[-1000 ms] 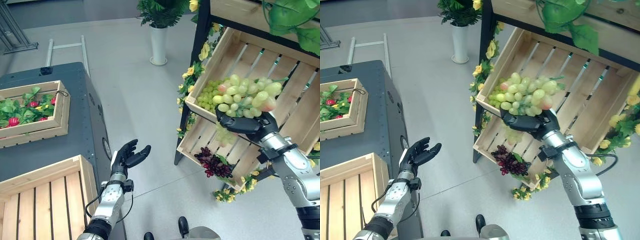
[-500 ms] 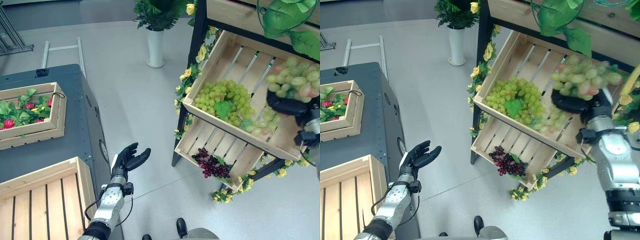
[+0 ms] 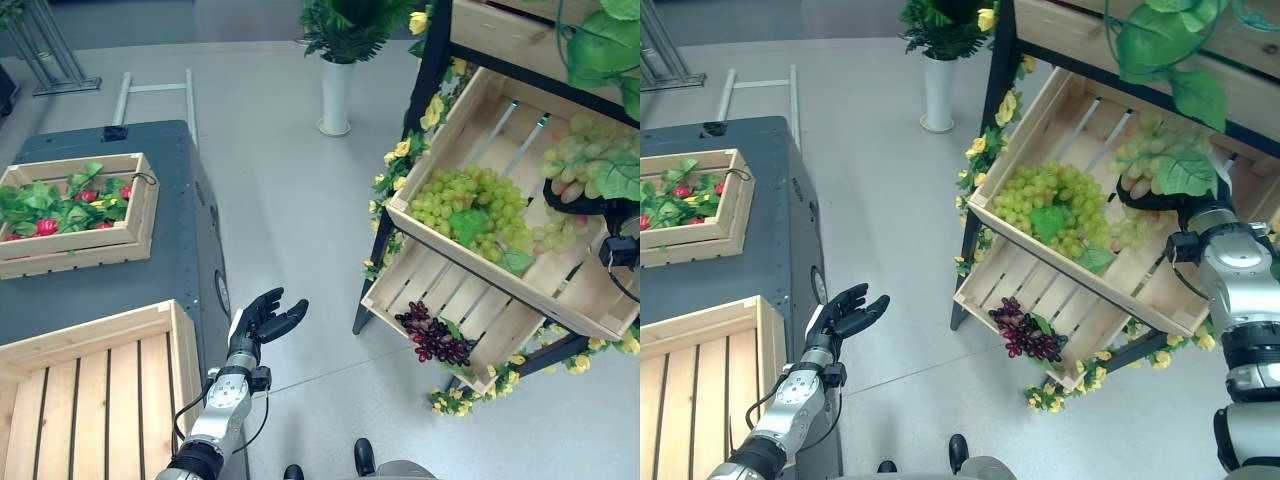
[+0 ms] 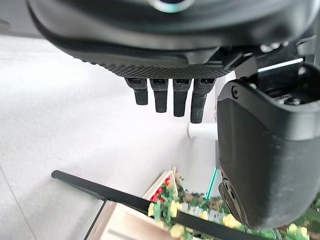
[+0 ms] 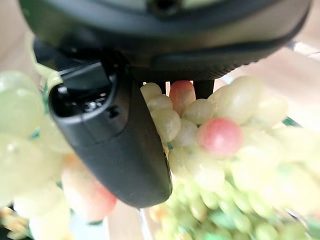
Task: Pick up the fruits from the basket on one side to the basket on the other side
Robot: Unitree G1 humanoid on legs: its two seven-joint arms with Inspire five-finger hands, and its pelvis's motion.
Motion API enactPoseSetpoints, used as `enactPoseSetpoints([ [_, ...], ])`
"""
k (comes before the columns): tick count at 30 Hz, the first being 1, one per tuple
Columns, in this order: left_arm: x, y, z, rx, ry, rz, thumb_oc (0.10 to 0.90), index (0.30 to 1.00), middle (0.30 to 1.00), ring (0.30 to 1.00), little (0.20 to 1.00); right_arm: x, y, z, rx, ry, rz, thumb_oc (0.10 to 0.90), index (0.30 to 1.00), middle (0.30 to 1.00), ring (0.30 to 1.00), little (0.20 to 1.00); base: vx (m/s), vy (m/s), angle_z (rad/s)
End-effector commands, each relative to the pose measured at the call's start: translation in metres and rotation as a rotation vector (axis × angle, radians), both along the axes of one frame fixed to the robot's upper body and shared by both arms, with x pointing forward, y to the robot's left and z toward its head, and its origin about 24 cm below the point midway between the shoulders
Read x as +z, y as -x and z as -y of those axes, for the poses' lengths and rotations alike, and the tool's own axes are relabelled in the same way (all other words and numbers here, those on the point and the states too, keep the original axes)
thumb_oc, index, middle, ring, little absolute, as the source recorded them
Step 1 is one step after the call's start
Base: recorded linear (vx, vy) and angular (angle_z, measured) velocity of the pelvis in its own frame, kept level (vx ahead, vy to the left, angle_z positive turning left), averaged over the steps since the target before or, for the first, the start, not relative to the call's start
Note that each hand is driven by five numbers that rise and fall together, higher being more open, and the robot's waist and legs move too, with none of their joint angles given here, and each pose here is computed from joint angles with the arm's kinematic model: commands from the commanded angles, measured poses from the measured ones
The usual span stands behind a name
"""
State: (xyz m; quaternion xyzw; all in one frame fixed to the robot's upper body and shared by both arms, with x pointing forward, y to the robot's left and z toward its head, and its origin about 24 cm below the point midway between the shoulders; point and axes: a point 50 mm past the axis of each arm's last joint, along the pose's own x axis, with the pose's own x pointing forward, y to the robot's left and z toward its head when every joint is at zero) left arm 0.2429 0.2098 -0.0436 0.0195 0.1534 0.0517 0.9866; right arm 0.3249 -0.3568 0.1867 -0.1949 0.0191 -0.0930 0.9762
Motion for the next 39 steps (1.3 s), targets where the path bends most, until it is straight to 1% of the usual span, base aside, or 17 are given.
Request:
enactPoseSetpoints([
  [1, 0.049, -0.044, 0.009, -0.107, -0.044, 0.217, 0.8, 0.9, 0.9, 0.9, 0.9, 0.078, 0.001, 0.016, -0.012, 0.109, 0.157, 0.4, 0.3, 0.3, 0.3, 0.3, 0.0, 0.0, 0.0],
  [6, 0.051, -0.046, 0.008, -0.111, -0.047, 0.221, 0.8, 0.9, 0.9, 0.9, 0.9, 0.058, 0.0, 0.022, -0.015, 0.167, 0.012, 0.4, 0.3, 0.3, 0.3, 0.3, -0.01, -0.003, 0.04],
  [7, 0.051, -0.046, 0.008, -0.11, -0.047, 0.222, 0.8, 0.9, 0.9, 0.9, 0.9, 0.057, 0.0, 0.024, -0.017, 0.176, -0.003, 0.568, 0.552, 0.552, 0.552, 0.552, 0.0, 0.0, 0.0],
  [9, 0.052, -0.047, 0.008, -0.111, -0.046, 0.225, 0.8, 0.9, 0.9, 0.9, 0.9, 0.056, 0.0, 0.026, -0.031, 0.194, -0.023, 0.8, 0.9, 0.9, 0.9, 0.9, 0.0, 0.0, 0.0],
  [17, 0.052, -0.046, 0.009, -0.113, -0.043, 0.234, 0.8, 0.9, 0.9, 0.9, 0.9, 0.057, 0.004, 0.032, -0.079, 0.28, -0.073, 0.8, 0.9, 0.9, 0.9, 0.9, 0.0, 0.0, 0.0],
  [23, 0.053, -0.045, 0.008, -0.106, -0.042, 0.238, 0.8, 0.9, 0.9, 0.9, 0.9, 0.062, 0.01, 0.037, -0.113, 0.387, -0.125, 0.8, 0.9, 0.9, 0.9, 0.9, 0.0, 0.006, -0.03],
  [27, 0.052, -0.044, 0.006, -0.1, -0.042, 0.24, 0.8, 0.9, 0.9, 0.9, 0.9, 0.065, 0.013, 0.039, -0.125, 0.417, -0.139, 0.8, 0.9, 0.9, 0.9, 0.9, 0.0, 0.0, 0.0],
  [32, 0.052, -0.042, 0.003, -0.092, -0.043, 0.242, 0.8, 0.9, 0.9, 0.9, 0.9, 0.075, 0.014, 0.032, -0.103, 0.419, -0.072, 0.8, 0.9, 0.9, 0.9, 0.9, 0.0, 0.001, -0.01],
  [35, 0.05, -0.04, 0.002, -0.085, -0.044, 0.238, 0.8, 0.9, 0.9, 0.9, 0.9, 0.081, 0.016, 0.025, -0.077, 0.433, 0.012, 0.8, 0.9, 0.9, 0.9, 0.9, 0.0, -0.002, -0.01],
  [39, 0.044, -0.036, -0.001, -0.062, -0.042, 0.22, 0.8, 0.9, 0.9, 0.9, 0.9, 0.084, 0.021, 0.002, -0.029, 0.509, 0.143, 0.8, 0.9, 0.9, 0.9, 0.9, 0.0, 0.0, -0.1],
])
